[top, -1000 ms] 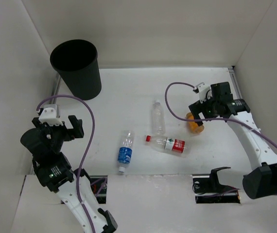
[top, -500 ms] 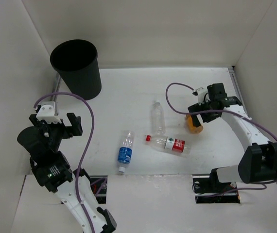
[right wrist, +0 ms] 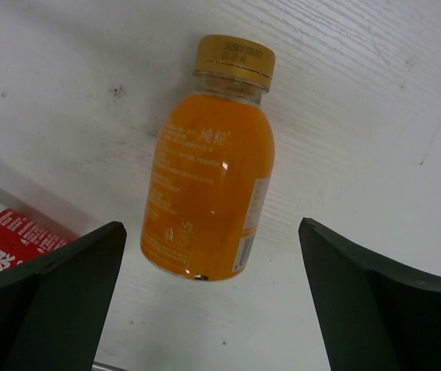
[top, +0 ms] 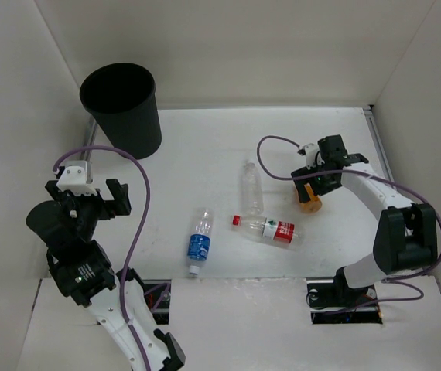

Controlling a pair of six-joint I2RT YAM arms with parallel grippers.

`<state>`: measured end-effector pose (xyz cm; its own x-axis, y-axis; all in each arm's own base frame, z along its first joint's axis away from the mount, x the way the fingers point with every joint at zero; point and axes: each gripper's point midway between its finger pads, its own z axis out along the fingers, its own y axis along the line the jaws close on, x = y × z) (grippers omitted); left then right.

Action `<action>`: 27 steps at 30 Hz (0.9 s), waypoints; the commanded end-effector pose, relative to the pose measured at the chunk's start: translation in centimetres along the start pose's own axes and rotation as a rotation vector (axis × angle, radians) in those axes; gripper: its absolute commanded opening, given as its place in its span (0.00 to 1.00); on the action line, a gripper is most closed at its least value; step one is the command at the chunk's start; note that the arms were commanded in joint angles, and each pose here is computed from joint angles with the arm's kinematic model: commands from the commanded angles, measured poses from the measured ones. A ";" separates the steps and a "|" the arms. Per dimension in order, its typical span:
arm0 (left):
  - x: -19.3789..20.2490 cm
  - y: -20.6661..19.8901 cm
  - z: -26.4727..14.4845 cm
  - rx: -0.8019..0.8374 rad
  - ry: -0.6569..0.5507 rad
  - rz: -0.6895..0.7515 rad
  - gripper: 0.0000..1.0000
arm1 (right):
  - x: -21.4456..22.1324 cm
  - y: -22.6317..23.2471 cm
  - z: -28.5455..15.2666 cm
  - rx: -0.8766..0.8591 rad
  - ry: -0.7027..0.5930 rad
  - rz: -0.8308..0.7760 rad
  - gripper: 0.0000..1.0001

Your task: Put the plastic bottles in the bin

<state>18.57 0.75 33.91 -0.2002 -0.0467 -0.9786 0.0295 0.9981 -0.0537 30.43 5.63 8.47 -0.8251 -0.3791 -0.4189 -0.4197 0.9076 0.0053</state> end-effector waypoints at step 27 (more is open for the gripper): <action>-1.4 0.3 0.9 0.015 -0.021 -0.045 1.00 | -7.6 2.9 -3.0 -0.033 -0.223 -0.008 0.12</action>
<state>18.75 0.95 34.06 -0.2034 -0.0618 -0.9771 0.0209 0.9975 -0.0675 30.97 7.66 6.29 -0.8446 -0.3705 -0.3864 -0.4116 0.9110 0.0262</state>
